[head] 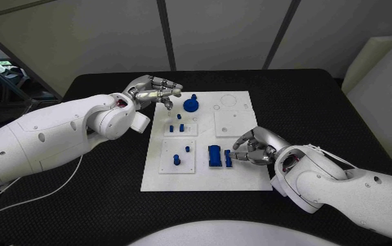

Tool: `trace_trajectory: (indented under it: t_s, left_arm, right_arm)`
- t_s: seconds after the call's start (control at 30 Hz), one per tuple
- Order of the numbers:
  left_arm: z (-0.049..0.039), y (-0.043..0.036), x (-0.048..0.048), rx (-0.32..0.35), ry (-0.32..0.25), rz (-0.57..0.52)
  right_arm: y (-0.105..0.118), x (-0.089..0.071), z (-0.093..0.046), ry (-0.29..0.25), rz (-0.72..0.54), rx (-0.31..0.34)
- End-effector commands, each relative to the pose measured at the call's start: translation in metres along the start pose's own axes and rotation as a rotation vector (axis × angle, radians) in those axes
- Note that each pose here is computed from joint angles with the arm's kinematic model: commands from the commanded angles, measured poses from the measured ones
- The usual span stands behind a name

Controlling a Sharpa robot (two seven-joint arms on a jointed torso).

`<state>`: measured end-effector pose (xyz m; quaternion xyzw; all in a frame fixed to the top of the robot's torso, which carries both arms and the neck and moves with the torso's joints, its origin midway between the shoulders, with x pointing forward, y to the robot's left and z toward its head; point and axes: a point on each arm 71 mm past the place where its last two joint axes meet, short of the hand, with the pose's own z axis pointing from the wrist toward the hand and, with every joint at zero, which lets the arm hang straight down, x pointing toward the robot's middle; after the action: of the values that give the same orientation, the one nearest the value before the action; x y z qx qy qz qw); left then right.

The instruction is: Assemble the parts on the task board

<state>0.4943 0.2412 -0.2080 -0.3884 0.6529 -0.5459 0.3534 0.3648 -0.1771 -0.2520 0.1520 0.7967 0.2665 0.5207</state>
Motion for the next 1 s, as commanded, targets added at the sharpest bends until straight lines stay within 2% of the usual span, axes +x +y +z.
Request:
trace_trajectory:
  t_s: [0.03,0.2,0.37,0.73,1.0]
  left_arm:
    - [0.0002,-0.0012,0.0008,0.005,0.010,-0.005]
    - [0.0004,-0.0012,0.0009,0.005,0.010,-0.005]
    - [0.0006,-0.0011,0.0011,0.006,0.011,-0.005]
    - [0.0009,-0.0007,0.0010,0.004,0.011,-0.005]
    - [0.0010,-0.0006,0.0010,0.003,0.011,-0.005]
  right_arm:
    - [0.011,-0.006,-0.002,-0.082,-0.054,-0.175]
    - [0.012,-0.008,-0.002,-0.091,-0.094,-0.228]
    - [0.013,-0.005,0.000,-0.064,-0.122,-0.250]
    - [0.008,0.002,0.007,-0.004,-0.175,-0.200]
    - [0.008,0.006,0.008,0.024,-0.192,-0.189]
